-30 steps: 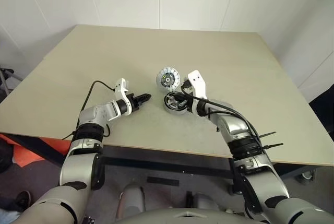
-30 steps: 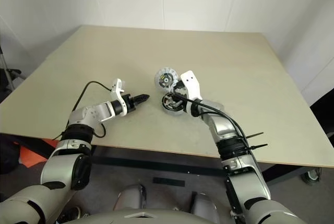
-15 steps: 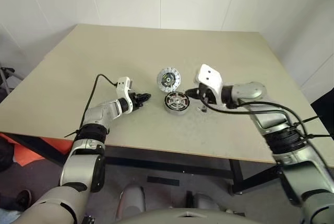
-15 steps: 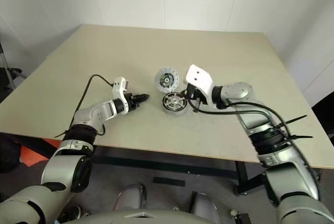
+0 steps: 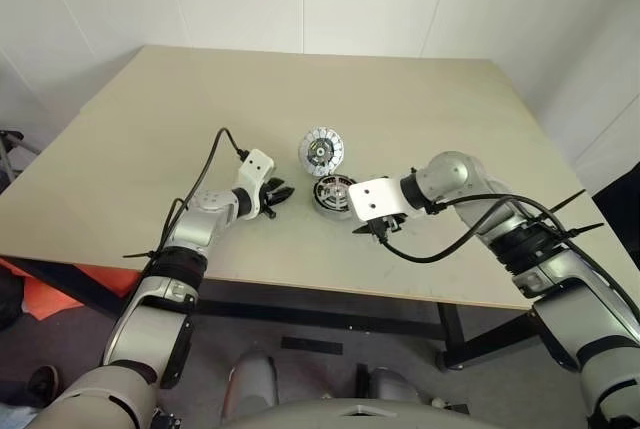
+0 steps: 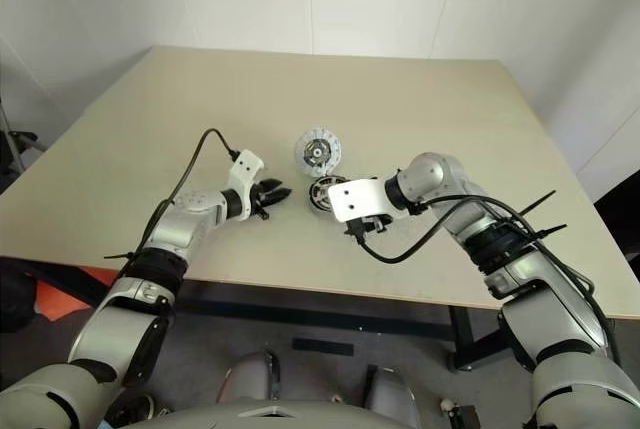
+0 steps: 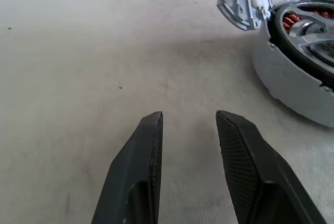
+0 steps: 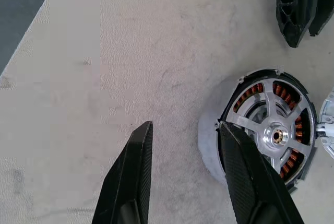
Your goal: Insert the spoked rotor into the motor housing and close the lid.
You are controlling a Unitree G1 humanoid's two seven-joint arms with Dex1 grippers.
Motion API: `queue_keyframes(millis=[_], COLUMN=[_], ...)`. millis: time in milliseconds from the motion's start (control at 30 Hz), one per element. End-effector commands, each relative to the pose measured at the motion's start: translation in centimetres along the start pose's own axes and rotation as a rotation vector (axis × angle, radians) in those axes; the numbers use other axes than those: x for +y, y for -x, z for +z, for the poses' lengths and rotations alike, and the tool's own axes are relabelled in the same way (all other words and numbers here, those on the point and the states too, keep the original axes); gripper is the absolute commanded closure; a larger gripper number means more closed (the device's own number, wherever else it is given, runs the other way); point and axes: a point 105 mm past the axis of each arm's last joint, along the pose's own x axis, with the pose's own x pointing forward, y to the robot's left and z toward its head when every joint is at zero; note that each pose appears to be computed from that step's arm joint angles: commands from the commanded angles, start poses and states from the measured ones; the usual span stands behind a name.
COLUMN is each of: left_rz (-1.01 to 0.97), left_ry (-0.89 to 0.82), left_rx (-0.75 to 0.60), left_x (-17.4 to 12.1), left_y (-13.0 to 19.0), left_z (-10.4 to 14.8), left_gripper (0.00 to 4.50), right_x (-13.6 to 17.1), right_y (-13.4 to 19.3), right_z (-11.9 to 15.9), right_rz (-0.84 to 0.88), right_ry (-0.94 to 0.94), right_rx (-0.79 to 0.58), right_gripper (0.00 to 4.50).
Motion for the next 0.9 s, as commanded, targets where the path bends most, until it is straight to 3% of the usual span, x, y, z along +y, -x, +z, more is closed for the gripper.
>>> queue_keyframes(millis=[33,433,900], left_rz=[-0.01,-0.041,-0.032], left_ry=[-0.07,-0.063,-0.057], left_rx=[-0.046,-0.052,-0.049], left_x=[-0.1,-1.1,-1.3], left_y=[0.4,0.5,0.6], left_z=[1.6,1.2,1.0], left_gripper=[2.75,2.75,2.75], right_x=[-1.2,-2.9,-3.3], right_y=[0.5,1.4,-0.9], right_z=[0.1,0.0,-2.3], right_rz=[-0.029,-0.076,-0.06], right_ry=[0.064,0.085,-0.018], right_rx=[0.025,0.037,0.058], right_gripper=[2.23,2.23,2.23])
